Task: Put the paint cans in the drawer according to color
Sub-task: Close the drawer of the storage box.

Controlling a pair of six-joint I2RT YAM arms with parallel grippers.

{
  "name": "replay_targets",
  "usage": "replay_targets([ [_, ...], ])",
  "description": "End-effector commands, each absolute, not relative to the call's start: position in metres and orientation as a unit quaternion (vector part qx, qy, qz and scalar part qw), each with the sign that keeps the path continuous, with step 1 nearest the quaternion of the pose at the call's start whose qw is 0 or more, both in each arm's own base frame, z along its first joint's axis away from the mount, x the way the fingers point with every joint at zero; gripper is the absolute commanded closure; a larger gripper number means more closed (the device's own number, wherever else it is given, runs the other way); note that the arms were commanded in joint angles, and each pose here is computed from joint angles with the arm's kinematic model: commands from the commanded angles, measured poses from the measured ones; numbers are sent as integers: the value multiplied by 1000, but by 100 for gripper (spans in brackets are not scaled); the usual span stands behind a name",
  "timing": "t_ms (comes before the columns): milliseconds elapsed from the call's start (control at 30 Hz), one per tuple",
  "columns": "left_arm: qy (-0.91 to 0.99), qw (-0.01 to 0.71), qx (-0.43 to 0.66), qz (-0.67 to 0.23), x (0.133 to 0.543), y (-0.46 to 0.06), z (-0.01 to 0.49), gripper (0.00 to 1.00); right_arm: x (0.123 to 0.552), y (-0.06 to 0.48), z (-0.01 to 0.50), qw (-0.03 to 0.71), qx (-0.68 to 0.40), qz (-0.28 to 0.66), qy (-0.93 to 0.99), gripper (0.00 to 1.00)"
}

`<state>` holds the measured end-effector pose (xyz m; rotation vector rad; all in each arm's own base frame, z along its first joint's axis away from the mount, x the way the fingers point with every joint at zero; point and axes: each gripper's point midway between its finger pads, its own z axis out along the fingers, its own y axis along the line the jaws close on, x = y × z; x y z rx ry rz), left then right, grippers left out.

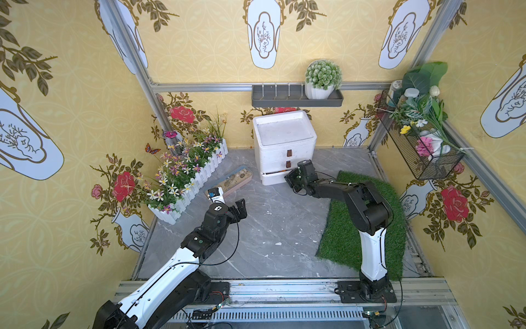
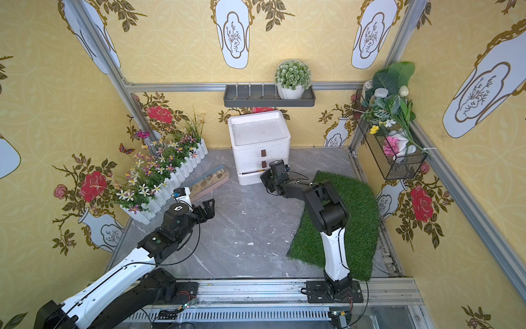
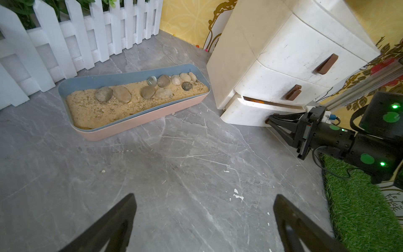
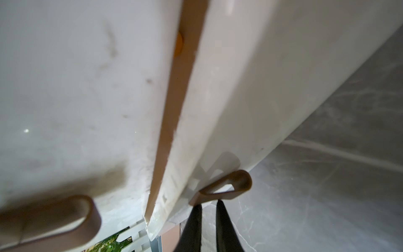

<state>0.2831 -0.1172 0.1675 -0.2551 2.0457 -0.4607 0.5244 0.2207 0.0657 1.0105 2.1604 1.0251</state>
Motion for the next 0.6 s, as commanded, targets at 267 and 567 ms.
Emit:
replay_targets([
  [267,847,489,-88,-187,283,-120,168,0,554,229,86,310,378,416,767,82],
  [567,843,498,-81,-183,281,-118,176,0,514,217,94,314,324,400,798,81],
])
